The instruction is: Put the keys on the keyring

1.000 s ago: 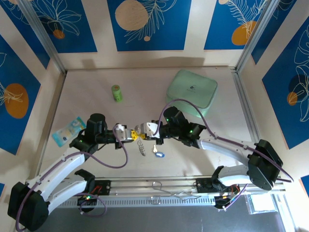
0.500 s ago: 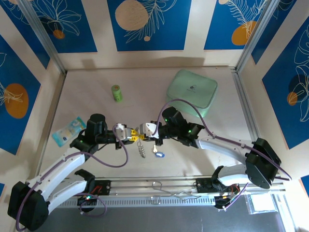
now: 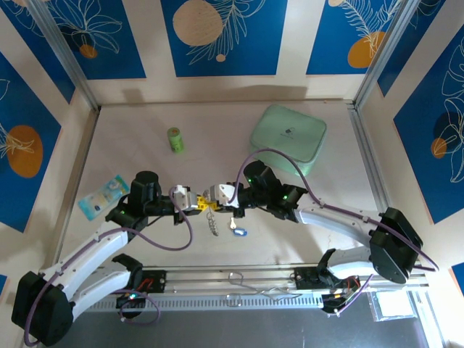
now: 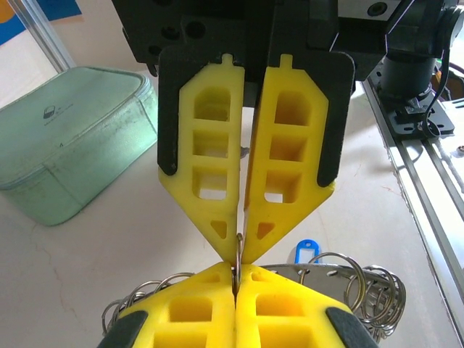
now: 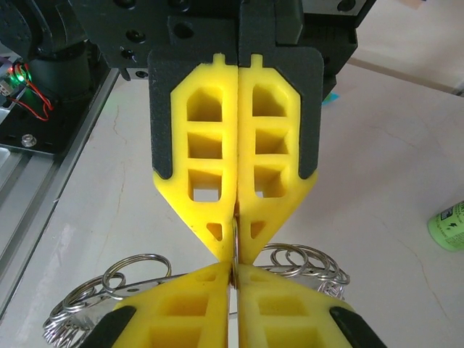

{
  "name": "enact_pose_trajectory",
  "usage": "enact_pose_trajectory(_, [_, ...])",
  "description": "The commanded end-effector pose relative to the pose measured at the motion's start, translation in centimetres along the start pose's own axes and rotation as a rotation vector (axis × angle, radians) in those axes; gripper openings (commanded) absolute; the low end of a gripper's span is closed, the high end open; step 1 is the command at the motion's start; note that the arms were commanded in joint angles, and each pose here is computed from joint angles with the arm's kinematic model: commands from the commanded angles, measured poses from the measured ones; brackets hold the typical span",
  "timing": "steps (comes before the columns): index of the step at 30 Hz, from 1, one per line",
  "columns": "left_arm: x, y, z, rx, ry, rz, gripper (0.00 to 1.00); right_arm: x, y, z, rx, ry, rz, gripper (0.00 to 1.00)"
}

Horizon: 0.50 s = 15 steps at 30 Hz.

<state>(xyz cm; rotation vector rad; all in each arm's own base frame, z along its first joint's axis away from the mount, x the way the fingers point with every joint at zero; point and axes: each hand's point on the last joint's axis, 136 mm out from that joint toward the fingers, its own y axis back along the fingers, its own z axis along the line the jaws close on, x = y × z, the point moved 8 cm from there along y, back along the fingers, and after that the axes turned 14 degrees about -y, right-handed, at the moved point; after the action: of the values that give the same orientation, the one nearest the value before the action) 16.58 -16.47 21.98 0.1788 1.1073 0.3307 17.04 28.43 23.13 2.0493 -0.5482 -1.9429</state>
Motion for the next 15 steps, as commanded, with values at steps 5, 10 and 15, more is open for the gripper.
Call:
enact_pose_trajectory(5, [-1.59,-0.29,-0.07,0.052,-0.076,-0.082,0.0,-0.5,0.36,0.43,-0.005,0.015,-0.025,0.11])
enact_pose_trajectory(10, [-1.5,-0.33,-0.2,0.056,-0.081,-0.069,0.0,-0.4,0.31,0.5,-0.01,0.014,-0.012,0.17])
enact_pose_trajectory(15, [-1.43,-0.36,-0.28,0.055,-0.087,-0.059,0.0,-0.16,0.74,0.69,-0.01,0.018,0.0,0.23])
